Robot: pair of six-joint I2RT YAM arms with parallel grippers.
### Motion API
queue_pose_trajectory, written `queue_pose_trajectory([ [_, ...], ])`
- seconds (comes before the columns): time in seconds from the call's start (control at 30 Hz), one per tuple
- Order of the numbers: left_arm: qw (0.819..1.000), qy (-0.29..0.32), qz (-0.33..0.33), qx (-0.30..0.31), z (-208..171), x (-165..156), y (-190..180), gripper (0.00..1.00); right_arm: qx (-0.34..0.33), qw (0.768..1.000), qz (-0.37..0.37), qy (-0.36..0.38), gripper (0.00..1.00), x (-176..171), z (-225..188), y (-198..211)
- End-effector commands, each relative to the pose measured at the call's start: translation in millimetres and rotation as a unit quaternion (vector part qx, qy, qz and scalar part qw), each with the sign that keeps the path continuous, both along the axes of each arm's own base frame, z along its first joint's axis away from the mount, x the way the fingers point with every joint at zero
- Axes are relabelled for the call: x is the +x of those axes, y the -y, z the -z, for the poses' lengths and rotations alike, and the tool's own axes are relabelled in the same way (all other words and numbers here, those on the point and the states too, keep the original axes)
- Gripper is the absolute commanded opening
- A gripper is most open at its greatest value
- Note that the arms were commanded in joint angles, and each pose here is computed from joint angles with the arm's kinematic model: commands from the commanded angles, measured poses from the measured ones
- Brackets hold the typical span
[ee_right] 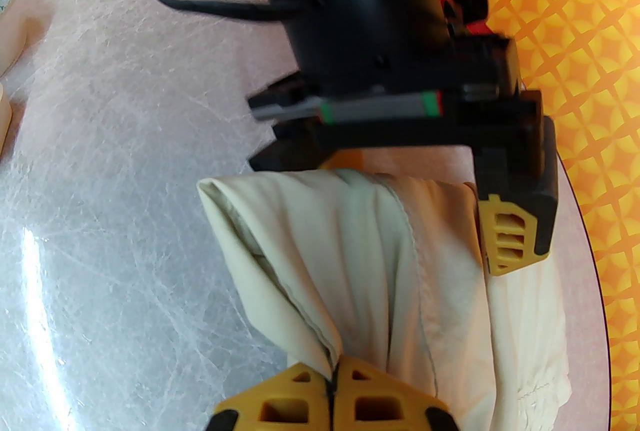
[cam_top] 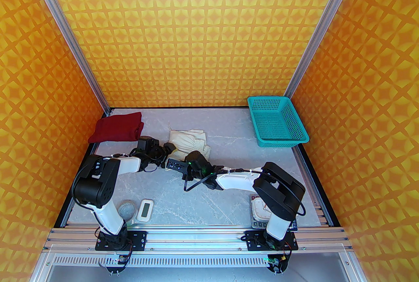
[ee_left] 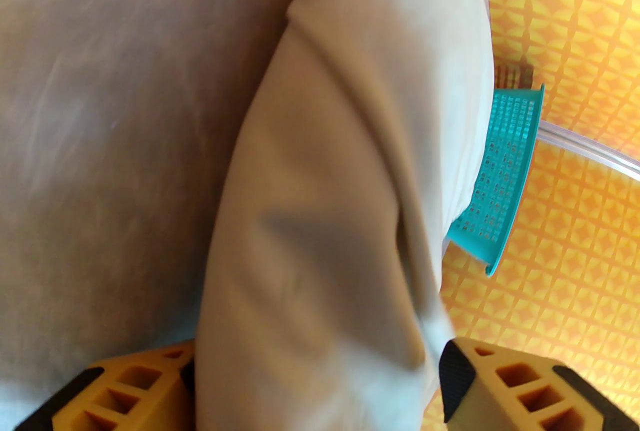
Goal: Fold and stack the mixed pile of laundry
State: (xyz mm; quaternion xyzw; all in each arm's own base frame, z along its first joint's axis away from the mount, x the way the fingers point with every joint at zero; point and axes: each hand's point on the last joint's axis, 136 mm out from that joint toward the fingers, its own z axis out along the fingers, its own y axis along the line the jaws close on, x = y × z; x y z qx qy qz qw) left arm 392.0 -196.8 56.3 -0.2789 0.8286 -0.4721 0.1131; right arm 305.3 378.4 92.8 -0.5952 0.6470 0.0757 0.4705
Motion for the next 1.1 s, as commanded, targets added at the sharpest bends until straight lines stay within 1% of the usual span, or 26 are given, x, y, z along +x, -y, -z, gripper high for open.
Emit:
queue_pose_trajectory([
  [0.0, 1.000, 0.017, -0.014, -0.009, -6.5, 20.3, 6.1, 0.77, 0.045, 0.999, 0.000, 0.013, 0.00, 1.3, -25.7, -2.6],
  [0.07, 1.000, 0.016, -0.012, -0.011, -5.5, 25.4, 10.3, 0.77, 0.047, 0.999, 0.000, 0.014, 0.00, 1.8, -26.5, -1.9],
  [0.13, 1.000, 0.018, -0.008, -0.013, -5.3, 29.6, 16.1, 0.74, 0.048, 0.999, 0.001, 0.016, 0.00, 3.0, -27.6, -1.3],
  [0.23, 1.000, 0.017, -0.004, -0.015, -4.7, 32.9, 23.2, 0.65, 0.051, 0.999, 0.002, 0.020, 0.00, 3.9, -29.2, 0.1],
  [0.33, 1.000, 0.013, -0.003, -0.016, -1.0, 34.0, 26.1, 0.52, 0.052, 0.998, 0.005, 0.021, 0.00, 5.5, -29.5, 2.4],
  [0.37, 1.000, 0.014, -0.005, -0.016, 0.1, 33.9, 25.9, 0.41, 0.051, 0.998, 0.009, 0.021, 0.00, 6.2, -28.7, 3.8],
  [0.4, 1.000, 0.015, -0.005, -0.014, 0.5, 33.8, 25.7, 0.27, 0.051, 0.998, 0.013, 0.021, 0.01, 7.2, -28.7, 4.7],
  [0.43, 1.000, 0.019, -0.003, -0.012, -0.8, 33.9, 25.7, 0.17, 0.051, 0.998, 0.017, 0.019, 0.10, 7.7, -28.0, 6.5],
  [0.47, 1.000, 0.023, -0.001, -0.007, -1.1, 34.1, 24.9, 0.07, 0.049, 0.998, 0.022, 0.016, 0.23, 7.1, -26.2, 8.7],
  [0.5, 1.000, 0.030, 0.001, -0.001, -2.1, 34.7, 23.8, 0.00, 0.049, 0.998, 0.027, 0.013, 0.32, 6.6, -25.4, 11.6],
  [0.53, 0.999, 0.039, 0.001, 0.002, -4.0, 36.3, 23.2, 0.00, 0.047, 0.998, 0.033, 0.009, 0.38, 5.5, -24.2, 15.1],
  [0.6, 0.998, 0.063, 0.008, 0.008, -8.3, 40.4, 23.7, 0.00, 0.047, 0.998, 0.048, -0.006, 0.45, 0.6, -22.0, 24.7],
  [0.67, 0.996, 0.085, 0.022, 0.020, -10.1, 42.9, 24.5, 0.00, 0.062, 0.995, 0.070, -0.026, 0.50, -5.8, -23.9, 35.4],
  [0.73, 0.994, 0.096, 0.035, 0.047, -7.3, 44.7, 21.2, 0.00, 0.085, 0.989, 0.107, -0.049, 0.54, -12.9, -25.7, 51.4],
  [0.8, 0.989, 0.105, 0.052, 0.087, -4.6, 47.4, 14.4, 0.00, 0.104, 0.980, 0.160, -0.062, 0.57, -15.5, -27.3, 73.3],
  [0.87, 0.981, 0.113, 0.073, 0.138, -5.0, 50.6, 5.7, 0.00, 0.121, 0.967, 0.212, -0.072, 0.57, -17.9, -28.7, 97.1],
  [0.97, 0.963, 0.124, 0.102, 0.219, -9.0, 56.2, -11.9, 0.00, 0.144, 0.950, 0.266, -0.079, 0.57, -23.9, -31.9, 130.3],
  [1.07, 0.944, 0.139, 0.119, 0.273, -17.5, 65.6, -29.5, 0.00, 0.185, 0.926, 0.319, -0.079, 0.58, -24.6, -43.2, 163.6],
])
